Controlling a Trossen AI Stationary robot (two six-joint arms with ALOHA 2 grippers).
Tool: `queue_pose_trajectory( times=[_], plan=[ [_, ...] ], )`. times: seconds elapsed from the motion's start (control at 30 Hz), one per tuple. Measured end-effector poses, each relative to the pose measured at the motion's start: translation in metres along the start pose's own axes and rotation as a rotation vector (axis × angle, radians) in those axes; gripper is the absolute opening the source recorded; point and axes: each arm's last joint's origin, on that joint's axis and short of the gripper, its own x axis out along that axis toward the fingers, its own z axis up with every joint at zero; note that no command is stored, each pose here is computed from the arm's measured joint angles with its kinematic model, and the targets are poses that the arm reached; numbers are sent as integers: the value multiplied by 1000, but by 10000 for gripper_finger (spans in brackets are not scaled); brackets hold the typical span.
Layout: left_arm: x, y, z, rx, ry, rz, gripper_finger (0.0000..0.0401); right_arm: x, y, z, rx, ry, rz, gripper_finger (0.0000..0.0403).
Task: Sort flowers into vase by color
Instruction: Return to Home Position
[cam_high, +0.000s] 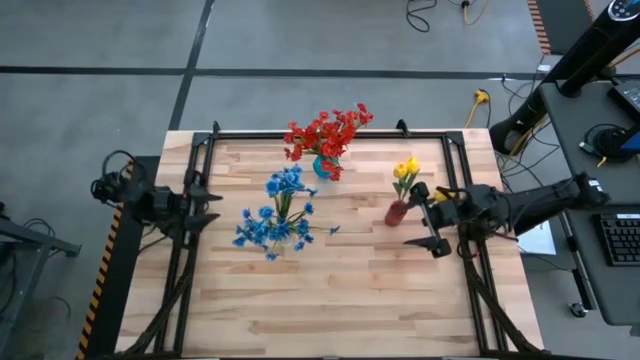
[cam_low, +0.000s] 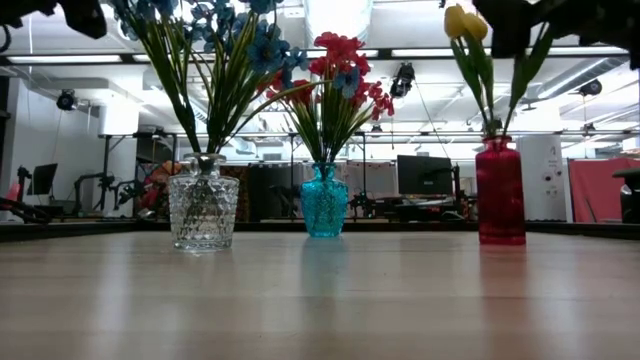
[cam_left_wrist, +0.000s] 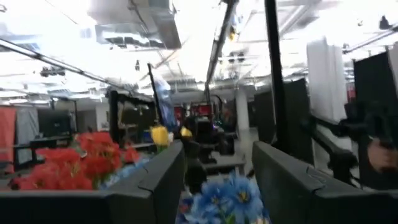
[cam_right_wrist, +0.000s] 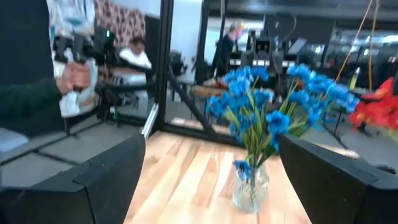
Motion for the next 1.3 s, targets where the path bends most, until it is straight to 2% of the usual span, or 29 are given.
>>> queue_pose_trajectory(
  times=[0.13,0.33,0.47,0.53,0.6,0.7,0.73,0.87,1.03,1.17,1.3],
  plan=[
    [-1,0,0,-23,62,-32,172,-11,2,-6,10,-52,-6,361],
    [-2,-8,-24,-133,219,-133,172,-23,4,-11,21,-99,-22,361],
    [-4,-8,-20,-197,237,-179,172,-25,5,-12,36,-102,-21,361],
    [-6,-8,-26,-225,316,-177,172,-25,5,-12,39,-102,-21,361],
    [-9,-7,-34,-245,412,-102,172,-24,5,-14,41,-93,-21,361],
    [-10,-2,-52,-184,441,181,172,-24,5,-14,13,-92,-22,361],
    [-10,-3,-57,-150,447,203,172,-24,5,-15,-3,-94,-23,361],
    [-7,-7,-61,-72,402,112,172,-29,6,-23,-54,-122,-36,361],
    [-10,-8,-69,-34,476,63,172,-37,4,-39,-100,-146,-78,361],
    [-15,-8,-81,-44,564,110,172,-37,3,-41,-124,-127,-57,361],
    [-15,-8,-90,-45,563,178,172,-35,3,-44,-157,-106,-38,361]
  ],
)
